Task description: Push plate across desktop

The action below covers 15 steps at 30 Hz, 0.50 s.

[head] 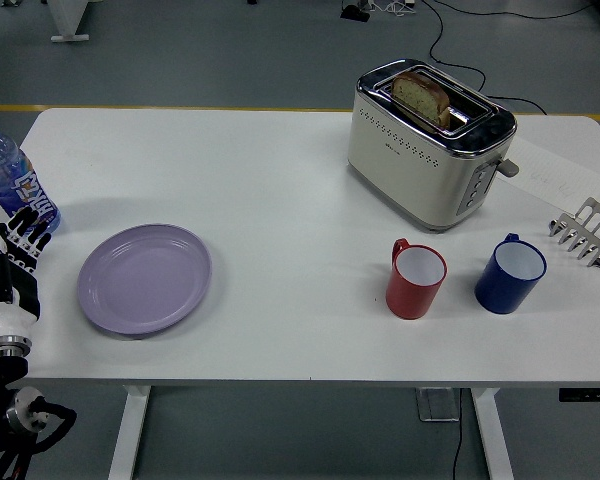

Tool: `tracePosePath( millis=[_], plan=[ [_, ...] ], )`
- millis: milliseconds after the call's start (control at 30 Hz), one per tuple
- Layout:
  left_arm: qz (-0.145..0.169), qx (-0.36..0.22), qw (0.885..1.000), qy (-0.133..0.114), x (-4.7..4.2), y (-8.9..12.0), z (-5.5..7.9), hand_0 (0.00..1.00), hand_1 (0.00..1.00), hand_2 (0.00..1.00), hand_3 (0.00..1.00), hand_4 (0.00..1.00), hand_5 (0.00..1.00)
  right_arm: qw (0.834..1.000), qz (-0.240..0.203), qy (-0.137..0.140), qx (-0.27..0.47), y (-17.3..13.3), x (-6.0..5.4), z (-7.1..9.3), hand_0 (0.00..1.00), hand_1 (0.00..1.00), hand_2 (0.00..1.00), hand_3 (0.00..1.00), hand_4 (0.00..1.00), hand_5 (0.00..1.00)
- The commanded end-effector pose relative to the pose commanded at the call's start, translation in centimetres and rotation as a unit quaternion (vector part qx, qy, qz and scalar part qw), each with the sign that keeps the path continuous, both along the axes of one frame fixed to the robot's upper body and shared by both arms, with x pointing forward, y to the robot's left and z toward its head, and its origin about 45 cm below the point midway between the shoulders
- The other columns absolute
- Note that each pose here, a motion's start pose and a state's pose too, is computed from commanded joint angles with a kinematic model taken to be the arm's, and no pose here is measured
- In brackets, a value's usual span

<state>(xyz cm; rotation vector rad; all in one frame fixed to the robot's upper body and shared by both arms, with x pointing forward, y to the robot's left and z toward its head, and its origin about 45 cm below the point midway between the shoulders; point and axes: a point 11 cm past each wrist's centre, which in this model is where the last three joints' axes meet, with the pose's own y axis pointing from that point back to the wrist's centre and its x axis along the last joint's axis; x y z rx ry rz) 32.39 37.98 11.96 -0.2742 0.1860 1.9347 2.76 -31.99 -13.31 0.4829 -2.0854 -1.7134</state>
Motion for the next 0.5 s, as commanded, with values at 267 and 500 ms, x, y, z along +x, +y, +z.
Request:
tracePosePath(
  millis=[267,500],
  plan=[
    [0.007,-0.017,1.0,0.006,0.17,-1.5,-1.0,0.803,0.813,0.816,0.721,0.293,0.998,1.0,0.0,0.002,0.0,0.0,-0.1,0.0,0.586,0.504,0.615,0.605,0.348,0.644],
    [0.012,-0.013,1.0,0.009,0.22,-1.3,-1.1,0.8,0.81,0.813,0.719,0.296,0.998,1.0,0.0,0.004,0.0,0.0,-0.1,0.0,0.586,0.504,0.615,0.605,0.348,0.645]
  ],
)
